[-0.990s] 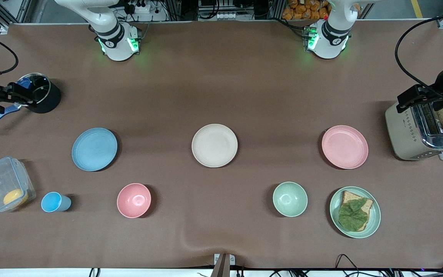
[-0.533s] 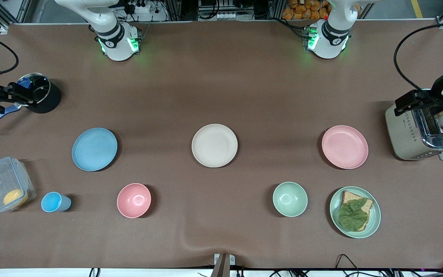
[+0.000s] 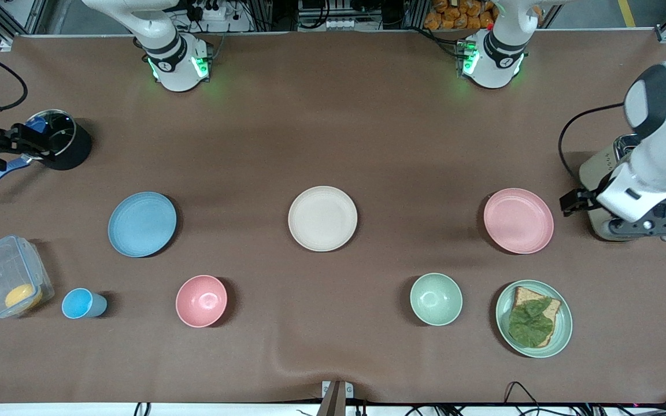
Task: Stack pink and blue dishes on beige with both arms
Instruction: 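Move the left gripper down toward the pink plate's rim, then close the left gripper on the pink plate's rim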
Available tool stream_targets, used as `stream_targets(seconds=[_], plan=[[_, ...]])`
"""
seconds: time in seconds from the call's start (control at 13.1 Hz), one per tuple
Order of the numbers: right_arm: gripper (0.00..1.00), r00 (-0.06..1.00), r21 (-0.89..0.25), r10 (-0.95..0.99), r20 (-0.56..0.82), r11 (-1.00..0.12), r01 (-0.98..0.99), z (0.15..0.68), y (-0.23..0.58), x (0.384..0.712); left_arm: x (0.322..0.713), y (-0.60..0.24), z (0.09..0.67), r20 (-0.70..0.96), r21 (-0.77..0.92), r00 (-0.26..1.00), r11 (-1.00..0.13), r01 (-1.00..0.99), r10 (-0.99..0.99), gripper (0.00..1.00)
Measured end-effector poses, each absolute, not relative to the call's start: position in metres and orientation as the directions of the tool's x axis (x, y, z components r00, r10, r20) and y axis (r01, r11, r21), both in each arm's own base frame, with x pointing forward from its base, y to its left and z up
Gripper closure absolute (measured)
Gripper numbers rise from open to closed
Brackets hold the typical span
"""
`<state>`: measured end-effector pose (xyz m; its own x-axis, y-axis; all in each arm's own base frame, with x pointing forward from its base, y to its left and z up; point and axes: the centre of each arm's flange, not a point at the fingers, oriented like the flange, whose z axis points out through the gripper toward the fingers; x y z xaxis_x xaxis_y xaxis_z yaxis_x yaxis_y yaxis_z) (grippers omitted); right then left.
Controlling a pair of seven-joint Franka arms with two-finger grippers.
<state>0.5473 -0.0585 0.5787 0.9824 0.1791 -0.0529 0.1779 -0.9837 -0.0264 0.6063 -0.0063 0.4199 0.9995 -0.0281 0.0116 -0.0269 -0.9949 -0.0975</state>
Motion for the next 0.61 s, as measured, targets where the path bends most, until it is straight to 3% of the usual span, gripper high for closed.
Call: stream_targets(seconds=[0.3, 0.61], plan=[[0.00, 0.982, -0.026, 0.179, -0.053, -0.984, 0.177, 0.579, -0.059, 0.547, 0.606, 0.023, 0.322, -0.043, -0.076, 0.998, -0.996, -0.046, -0.043, 0.00], [0.00, 0.982, -0.027, 0.178, -0.054, -0.984, 0.177, 0.578, -0.059, 0.547, 0.603, 0.059, 0.276, -0.086, -0.060, 0.996, -0.997, -0.042, -0.036, 0.00]])
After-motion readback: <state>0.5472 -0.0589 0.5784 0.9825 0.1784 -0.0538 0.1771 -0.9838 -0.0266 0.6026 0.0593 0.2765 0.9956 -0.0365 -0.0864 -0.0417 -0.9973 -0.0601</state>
